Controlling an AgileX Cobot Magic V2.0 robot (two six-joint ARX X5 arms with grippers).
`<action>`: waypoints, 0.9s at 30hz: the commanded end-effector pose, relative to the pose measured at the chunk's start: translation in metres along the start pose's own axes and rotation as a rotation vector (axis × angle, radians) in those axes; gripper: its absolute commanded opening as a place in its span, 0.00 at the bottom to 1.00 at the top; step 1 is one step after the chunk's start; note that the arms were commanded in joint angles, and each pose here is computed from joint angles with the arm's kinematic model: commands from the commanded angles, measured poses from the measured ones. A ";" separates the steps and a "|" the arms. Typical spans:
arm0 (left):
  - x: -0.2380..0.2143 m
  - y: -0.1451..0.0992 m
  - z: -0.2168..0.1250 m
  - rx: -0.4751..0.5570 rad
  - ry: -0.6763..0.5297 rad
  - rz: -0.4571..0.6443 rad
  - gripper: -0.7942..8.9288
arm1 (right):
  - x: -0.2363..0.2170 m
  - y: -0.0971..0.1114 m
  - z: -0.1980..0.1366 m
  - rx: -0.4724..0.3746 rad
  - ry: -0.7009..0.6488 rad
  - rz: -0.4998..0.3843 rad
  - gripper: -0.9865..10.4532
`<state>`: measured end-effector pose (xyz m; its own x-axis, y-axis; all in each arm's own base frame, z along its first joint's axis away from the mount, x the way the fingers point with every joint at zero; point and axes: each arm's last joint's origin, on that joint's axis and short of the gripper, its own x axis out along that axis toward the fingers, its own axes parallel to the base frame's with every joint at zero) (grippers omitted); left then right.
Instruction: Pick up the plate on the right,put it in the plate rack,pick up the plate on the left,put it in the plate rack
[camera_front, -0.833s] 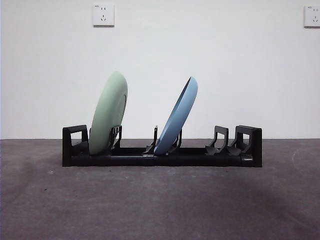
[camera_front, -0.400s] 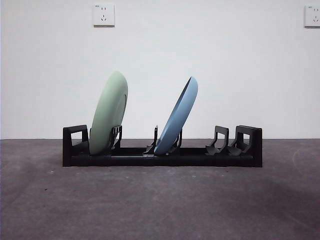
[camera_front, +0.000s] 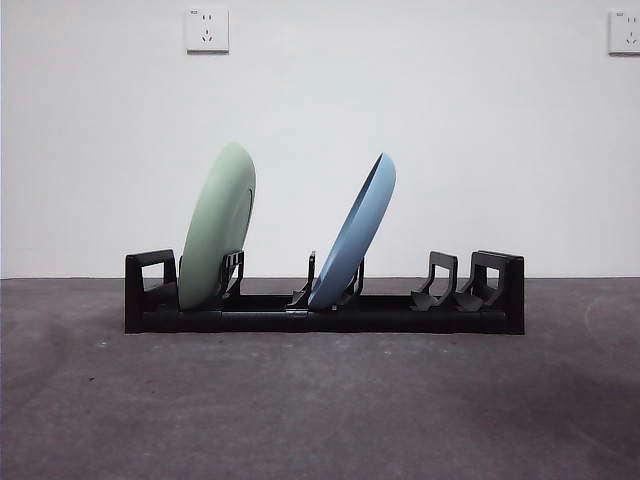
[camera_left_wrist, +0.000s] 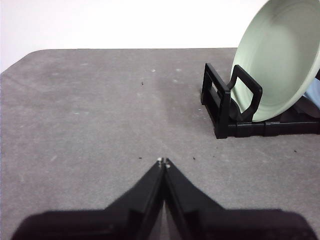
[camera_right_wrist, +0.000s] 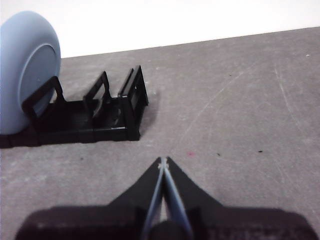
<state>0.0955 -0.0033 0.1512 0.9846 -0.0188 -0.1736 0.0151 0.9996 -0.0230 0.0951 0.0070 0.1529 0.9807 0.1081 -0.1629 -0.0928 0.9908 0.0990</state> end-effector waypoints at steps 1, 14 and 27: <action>0.001 0.000 -0.004 -0.006 0.008 0.002 0.08 | 0.001 0.000 -0.005 0.023 0.013 0.004 0.09; 0.001 0.000 -0.004 -0.006 0.008 0.002 0.08 | 0.002 0.000 -0.005 0.023 0.016 -0.001 0.09; 0.001 0.000 -0.004 -0.006 0.008 0.002 0.08 | 0.002 0.000 -0.005 0.023 0.016 -0.001 0.09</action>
<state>0.0955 -0.0033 0.1512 0.9846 -0.0188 -0.1736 0.0151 0.9996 -0.0230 0.0951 0.0073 0.1528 0.9803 0.1096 -0.1640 -0.0915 0.9892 0.1142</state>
